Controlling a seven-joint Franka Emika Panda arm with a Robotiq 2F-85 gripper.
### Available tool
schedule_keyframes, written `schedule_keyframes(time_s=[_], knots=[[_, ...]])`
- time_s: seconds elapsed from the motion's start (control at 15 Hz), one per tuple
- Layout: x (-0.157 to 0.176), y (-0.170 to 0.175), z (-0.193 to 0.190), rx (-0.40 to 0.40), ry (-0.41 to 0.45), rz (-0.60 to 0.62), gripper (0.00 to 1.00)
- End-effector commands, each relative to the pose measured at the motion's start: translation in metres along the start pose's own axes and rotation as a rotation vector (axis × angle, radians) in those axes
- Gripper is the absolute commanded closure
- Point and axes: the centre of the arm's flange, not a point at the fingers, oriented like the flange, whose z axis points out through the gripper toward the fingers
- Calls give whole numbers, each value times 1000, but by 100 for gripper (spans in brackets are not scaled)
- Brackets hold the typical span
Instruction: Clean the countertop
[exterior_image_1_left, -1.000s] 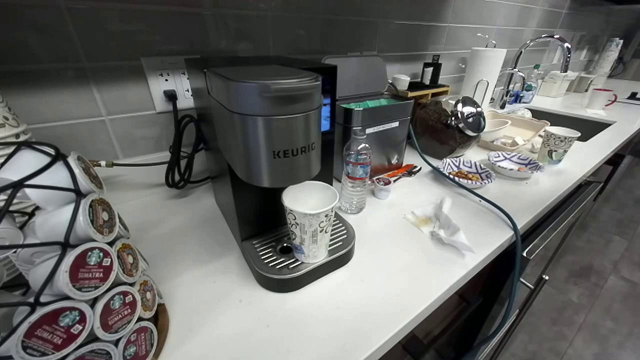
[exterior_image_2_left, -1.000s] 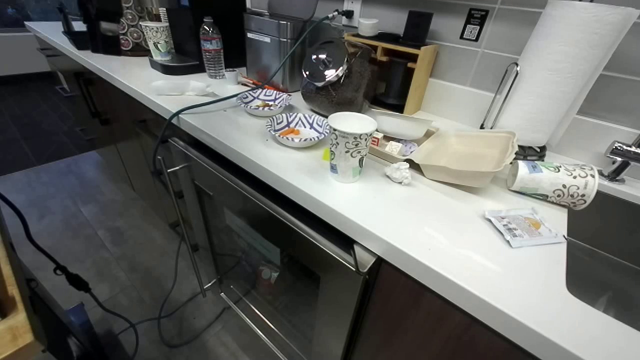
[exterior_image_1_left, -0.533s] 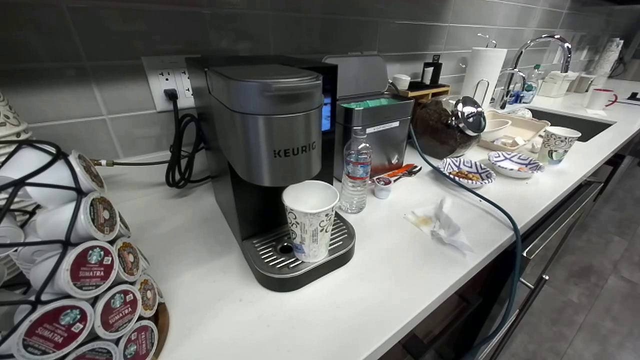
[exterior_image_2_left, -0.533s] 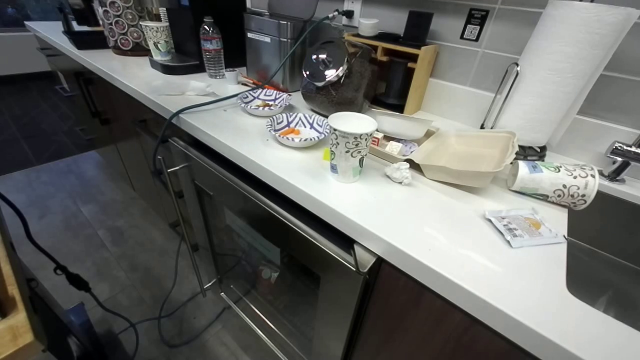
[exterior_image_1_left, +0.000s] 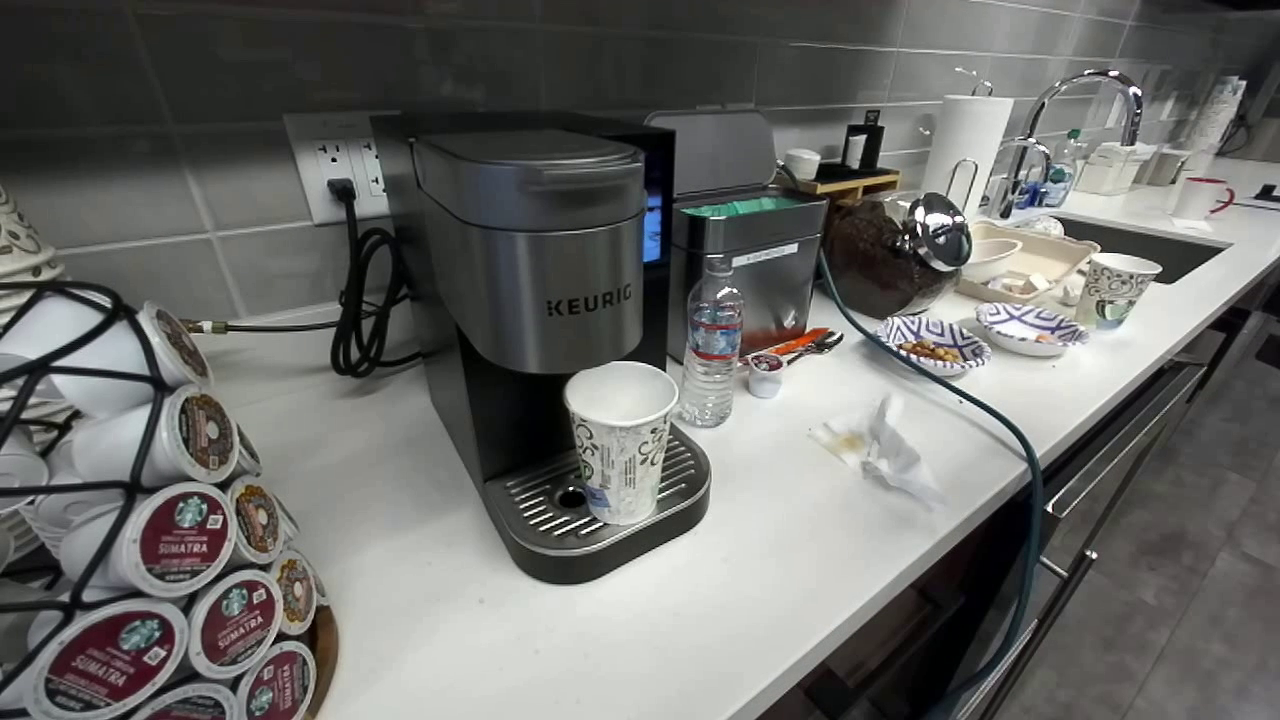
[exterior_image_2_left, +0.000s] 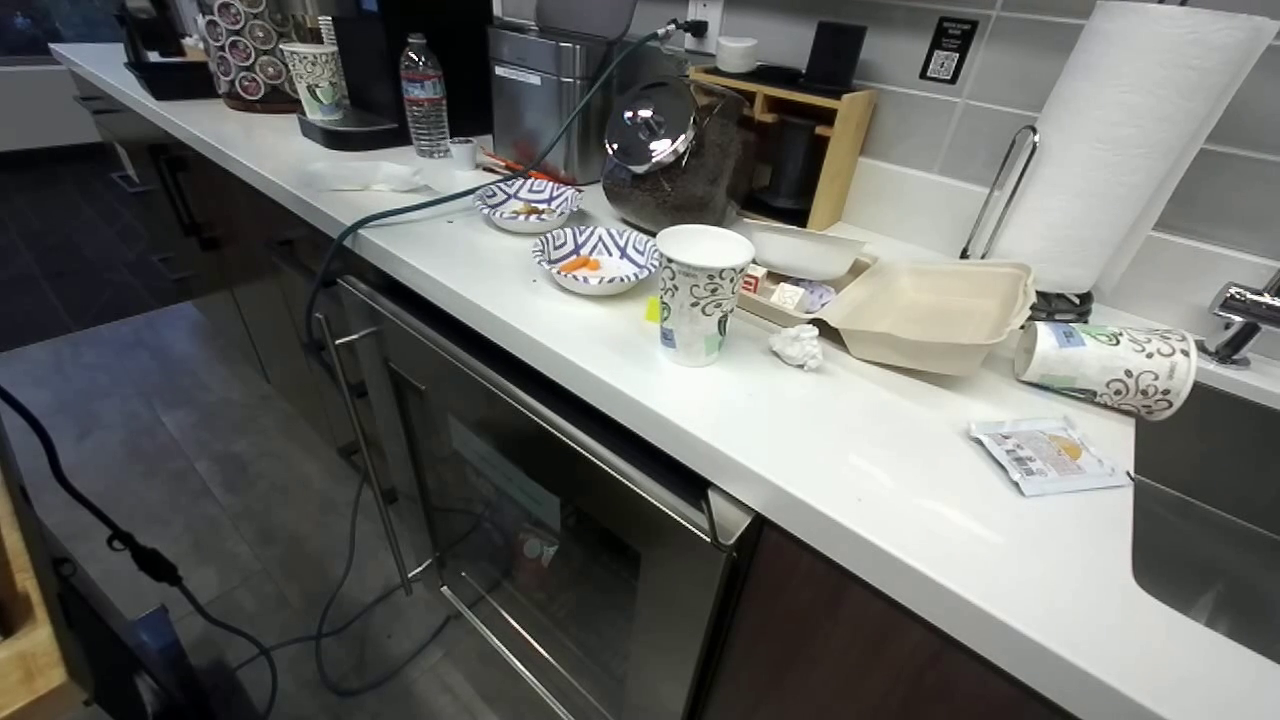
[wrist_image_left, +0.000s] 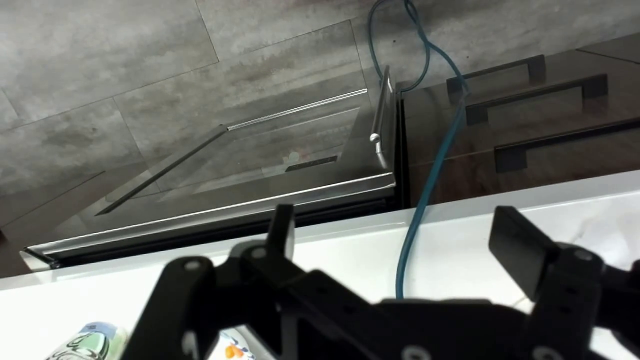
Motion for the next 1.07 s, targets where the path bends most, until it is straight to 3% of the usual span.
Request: schedule_keyframes(time_s=[0.0, 0.13, 0.27, 0.53, 0.73, 0.8, 0.87, 1.0], knots=[[3, -40, 2, 72, -13, 150, 0], [7, -76, 7, 115, -24, 78, 0], [17, -104, 10, 129, -17, -76, 0], [47, -149, 15, 76, -11, -309, 0], [91, -164, 16, 72, -17, -467, 0], [103, -168, 16, 91, -32, -450, 0], [67, -151, 18, 85, 8, -401, 0], [90, -157, 22, 103, -5, -420, 0]])
